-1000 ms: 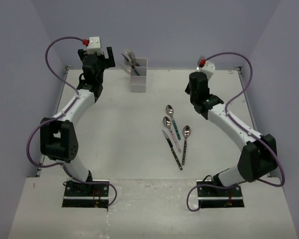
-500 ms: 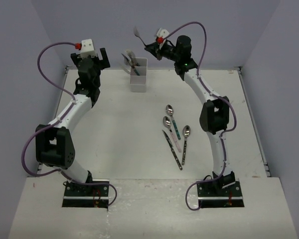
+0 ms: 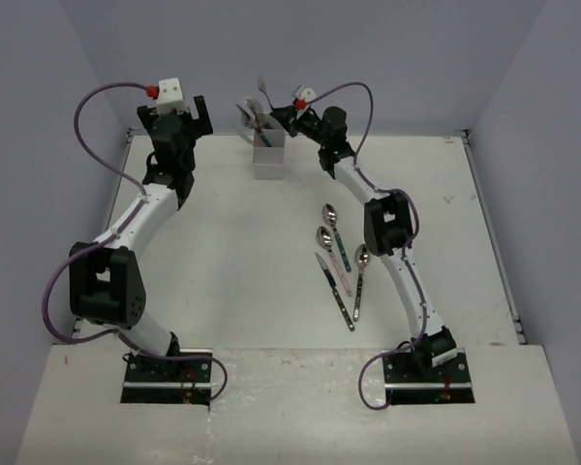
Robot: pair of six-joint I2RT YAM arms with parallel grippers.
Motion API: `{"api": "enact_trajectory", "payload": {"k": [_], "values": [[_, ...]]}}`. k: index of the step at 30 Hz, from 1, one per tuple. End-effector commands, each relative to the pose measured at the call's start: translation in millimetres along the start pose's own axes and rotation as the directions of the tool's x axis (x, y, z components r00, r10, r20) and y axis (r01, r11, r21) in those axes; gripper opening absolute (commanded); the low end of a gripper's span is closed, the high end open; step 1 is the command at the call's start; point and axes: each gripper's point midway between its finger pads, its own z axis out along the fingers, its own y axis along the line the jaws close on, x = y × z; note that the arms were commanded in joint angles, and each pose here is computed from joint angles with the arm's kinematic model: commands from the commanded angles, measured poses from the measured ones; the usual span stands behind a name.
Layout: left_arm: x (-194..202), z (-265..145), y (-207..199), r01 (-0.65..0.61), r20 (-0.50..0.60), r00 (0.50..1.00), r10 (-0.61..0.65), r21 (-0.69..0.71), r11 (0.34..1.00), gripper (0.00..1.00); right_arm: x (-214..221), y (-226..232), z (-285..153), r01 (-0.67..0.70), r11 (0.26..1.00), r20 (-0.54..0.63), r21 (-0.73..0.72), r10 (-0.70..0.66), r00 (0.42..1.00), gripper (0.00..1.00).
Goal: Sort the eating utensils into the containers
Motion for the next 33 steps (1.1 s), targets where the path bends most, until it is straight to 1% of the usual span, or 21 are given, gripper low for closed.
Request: {"api": "enact_trajectory", "payload": {"k": [1,3,6,8,15,16,18,22,23,24,25,28,32,33], "values": [[-0.3,5.3,6.1,-0.029,-0.005,1.000,0.029,-0.009,1.000,1.00,-58.5,-21.4,9.4,0.051,0.992,0.173,0.114,-0.071,0.982,0.00],[0.9,5.3,5.4,-0.033,-0.011,0.999,0.033,-0.007,0.999,1.00,-51.7,-16.1,10.5,0.027,0.994,0.175,0.104,-0.045,0.984,0.00],[5.2,4.9,6.7,-0.043,-0.025,0.999,0.043,-0.012,0.999,1.00,-37.2,-10.5,13.3,0.035,0.994,0.137,0.100,-0.049,0.989,0.00],[7.0,4.6,8.3,-0.047,-0.030,0.998,0.046,-0.020,0.999,1.00,-37.7,-6.9,15.5,0.051,0.994,0.136,0.095,-0.064,0.989,0.00],[11.1,0.5,15.9,-0.054,-0.042,0.998,0.052,-0.053,0.997,1.00,-37.0,-6.0,15.4,0.039,0.995,0.116,0.094,-0.050,0.992,0.00],[10.2,-0.1,16.8,-0.056,-0.041,0.998,0.054,-0.056,0.997,1.00,-36.6,-7.3,15.0,0.037,0.994,0.117,0.103,-0.049,0.992,0.06],[9.4,-0.5,18.6,-0.059,-0.040,0.998,0.057,-0.065,0.996,1.00,-36.0,-9.2,14.3,0.029,0.993,0.120,0.111,-0.042,0.992,0.09],[8.5,-0.5,20.1,-0.082,-0.041,0.996,0.079,-0.067,0.994,1.00,-36.5,-9.4,14.3,0.029,0.993,0.114,0.111,-0.042,0.993,0.29],[5.7,-0.3,20.3,-0.088,-0.044,0.995,0.085,-0.069,0.994,1.00,-36.8,-6.8,14.5,0.031,0.995,0.109,0.095,-0.041,0.993,0.40],[3.8,-0.1,21.5,-0.089,-0.043,0.995,0.086,-0.076,0.993,1.00,-38.2,-5.1,15.1,0.034,0.996,0.104,0.088,-0.043,0.994,0.44],[-0.6,-1.3,24.4,-0.094,-0.037,0.995,0.091,-0.090,0.992,1.00,-32.9,-2.7,15.1,0.032,0.996,0.091,0.087,-0.040,0.995,0.45],[-6.7,-4.1,25.7,-0.088,-0.023,0.996,0.087,-0.092,0.992,1.00,-37.9,-5.2,15.0,0.034,0.994,0.101,0.100,-0.044,0.994,0.46],[-5.0,-4.6,25.2,-0.092,-0.032,0.995,0.090,-0.084,0.992,1.00,-39.5,-8.7,14.6,0.017,0.992,0.109,0.122,-0.030,0.994,0.49],[-3.9,-4.4,25.7,-0.094,-0.034,0.995,0.091,-0.087,0.992,1.00,-42.9,-6.3,15.0,0.011,0.994,0.114,0.108,-0.024,0.993,0.52]]}}
